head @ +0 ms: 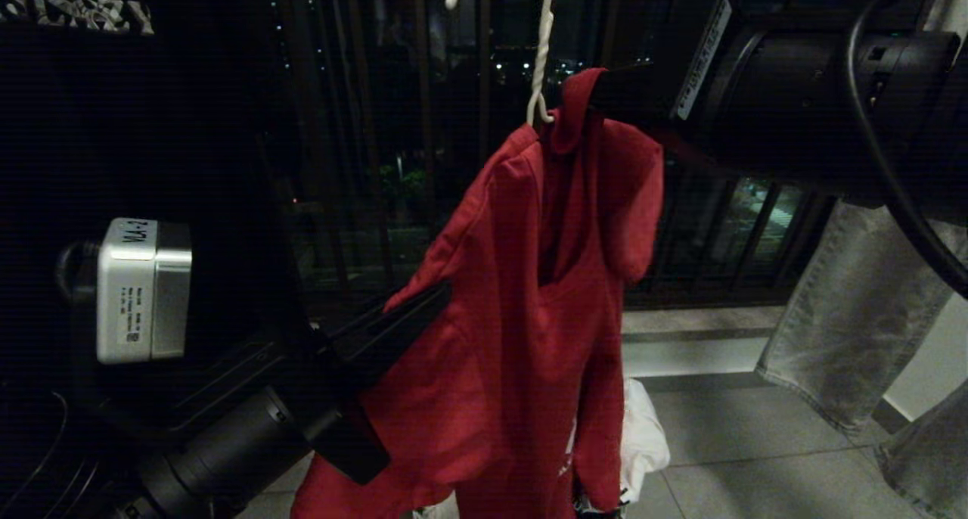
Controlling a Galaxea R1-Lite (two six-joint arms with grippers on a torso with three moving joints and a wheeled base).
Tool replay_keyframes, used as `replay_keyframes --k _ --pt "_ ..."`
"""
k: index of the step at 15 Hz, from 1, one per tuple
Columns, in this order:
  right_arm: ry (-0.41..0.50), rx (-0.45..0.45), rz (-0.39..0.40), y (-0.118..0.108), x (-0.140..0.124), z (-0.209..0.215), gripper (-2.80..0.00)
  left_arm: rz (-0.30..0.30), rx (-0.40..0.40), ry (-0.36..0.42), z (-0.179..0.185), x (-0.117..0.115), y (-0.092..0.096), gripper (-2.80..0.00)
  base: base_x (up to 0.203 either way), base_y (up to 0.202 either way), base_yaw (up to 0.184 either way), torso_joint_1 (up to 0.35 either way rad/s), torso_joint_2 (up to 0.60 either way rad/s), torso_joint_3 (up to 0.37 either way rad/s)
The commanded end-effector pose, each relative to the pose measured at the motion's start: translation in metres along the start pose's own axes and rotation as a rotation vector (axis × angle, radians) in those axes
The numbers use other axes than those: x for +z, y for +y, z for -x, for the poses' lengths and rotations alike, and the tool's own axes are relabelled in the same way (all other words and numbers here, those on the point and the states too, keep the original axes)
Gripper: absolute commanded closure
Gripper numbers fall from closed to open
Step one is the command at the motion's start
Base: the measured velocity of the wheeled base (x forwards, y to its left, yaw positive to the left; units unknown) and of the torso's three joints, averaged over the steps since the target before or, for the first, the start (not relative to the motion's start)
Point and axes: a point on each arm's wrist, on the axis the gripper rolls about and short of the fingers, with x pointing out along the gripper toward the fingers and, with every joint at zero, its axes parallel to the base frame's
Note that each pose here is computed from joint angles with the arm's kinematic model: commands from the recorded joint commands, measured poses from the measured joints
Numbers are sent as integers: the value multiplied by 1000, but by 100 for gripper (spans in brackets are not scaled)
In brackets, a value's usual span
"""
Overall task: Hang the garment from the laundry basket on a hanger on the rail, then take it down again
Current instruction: Hang the clothes on the clothes rack
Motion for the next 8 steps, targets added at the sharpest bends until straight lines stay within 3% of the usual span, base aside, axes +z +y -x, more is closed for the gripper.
replay_keyframes --k 1,8 --pt "-8 -39 56 14 -7 -2 0 -10 -2 -20 1 4 0 0 0 0 0 0 0 0" --pt "-52 -239 216 45 -25 2 0 -61 9 -77 2 18 -1 0 0 0 0 0 0 0"
